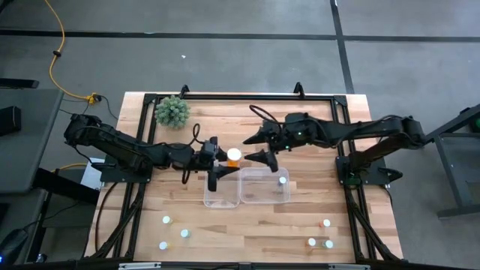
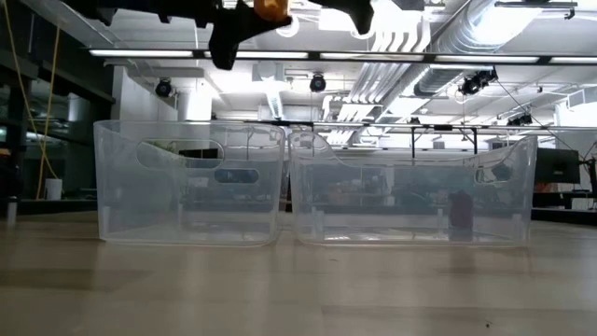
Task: Pick and place medicine bottles into bin by pill shape (circle, oval)
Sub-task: Put the large orange pill bottle into the right transparent bin
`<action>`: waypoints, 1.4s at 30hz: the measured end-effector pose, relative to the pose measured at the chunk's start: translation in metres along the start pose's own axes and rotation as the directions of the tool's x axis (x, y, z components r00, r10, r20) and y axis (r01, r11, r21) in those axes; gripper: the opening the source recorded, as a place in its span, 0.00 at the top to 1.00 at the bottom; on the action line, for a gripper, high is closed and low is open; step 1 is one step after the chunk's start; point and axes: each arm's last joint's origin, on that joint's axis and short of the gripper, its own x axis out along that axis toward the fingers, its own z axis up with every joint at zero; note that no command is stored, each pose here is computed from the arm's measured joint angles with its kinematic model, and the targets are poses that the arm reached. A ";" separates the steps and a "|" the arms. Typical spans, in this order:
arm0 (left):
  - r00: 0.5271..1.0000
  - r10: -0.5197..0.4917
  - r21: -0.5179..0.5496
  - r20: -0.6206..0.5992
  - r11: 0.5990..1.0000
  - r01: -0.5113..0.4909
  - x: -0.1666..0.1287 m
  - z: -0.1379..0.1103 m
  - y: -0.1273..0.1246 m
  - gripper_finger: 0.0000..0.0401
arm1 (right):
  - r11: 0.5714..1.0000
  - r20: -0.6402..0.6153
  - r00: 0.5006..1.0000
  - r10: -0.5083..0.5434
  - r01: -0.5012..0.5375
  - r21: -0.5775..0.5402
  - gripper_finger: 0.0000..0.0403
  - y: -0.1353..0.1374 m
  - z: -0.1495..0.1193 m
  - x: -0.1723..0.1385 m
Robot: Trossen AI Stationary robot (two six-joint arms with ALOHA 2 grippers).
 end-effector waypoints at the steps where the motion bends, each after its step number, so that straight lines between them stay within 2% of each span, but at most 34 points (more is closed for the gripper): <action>1: 0.999 0.006 0.005 -0.037 1.000 -0.006 0.001 -0.001 0.000 0.60 | 1.000 -0.026 1.000 -0.007 0.007 -0.001 0.30 0.001 0.000 -0.003; 7: 0.961 0.096 0.133 -0.260 0.989 -0.063 0.005 0.007 -0.001 0.60 | 0.998 -0.174 0.984 -0.036 0.026 -0.060 0.30 0.007 0.003 -0.002; 11: 0.934 0.150 0.178 -0.324 0.979 -0.095 0.006 0.013 0.003 0.60 | 0.995 -0.242 0.970 -0.039 0.016 -0.097 0.30 0.011 0.002 0.008; 13: 0.929 0.163 0.181 -0.331 0.978 -0.107 0.006 0.015 0.005 0.60 | 0.992 -0.246 0.969 -0.040 0.009 -0.126 0.30 0.013 0.002 0.014; 18: 0.928 0.169 0.188 -0.332 0.976 -0.110 0.006 0.016 0.006 0.60 | 0.974 -0.247 0.957 -0.155 0.106 -0.201 0.30 0.008 -0.004 0.025; 23: 0.927 0.159 0.186 -0.340 0.978 -0.100 0.006 0.015 0.006 0.60 | 0.961 -0.221 0.951 -0.216 0.167 -0.219 0.30 0.006 -0.003 0.027; 30: 0.933 0.152 0.181 -0.325 0.979 -0.096 0.007 0.017 0.005 0.60 | 0.981 -0.216 0.970 -0.110 0.072 -0.179 0.30 0.010 -0.001 0.029; 42: 0.934 0.146 0.179 -0.327 0.980 -0.090 0.014 0.011 0.005 0.60 | 0.975 -0.204 0.969 -0.142 0.102 -0.195 0.30 0.007 -0.006 0.039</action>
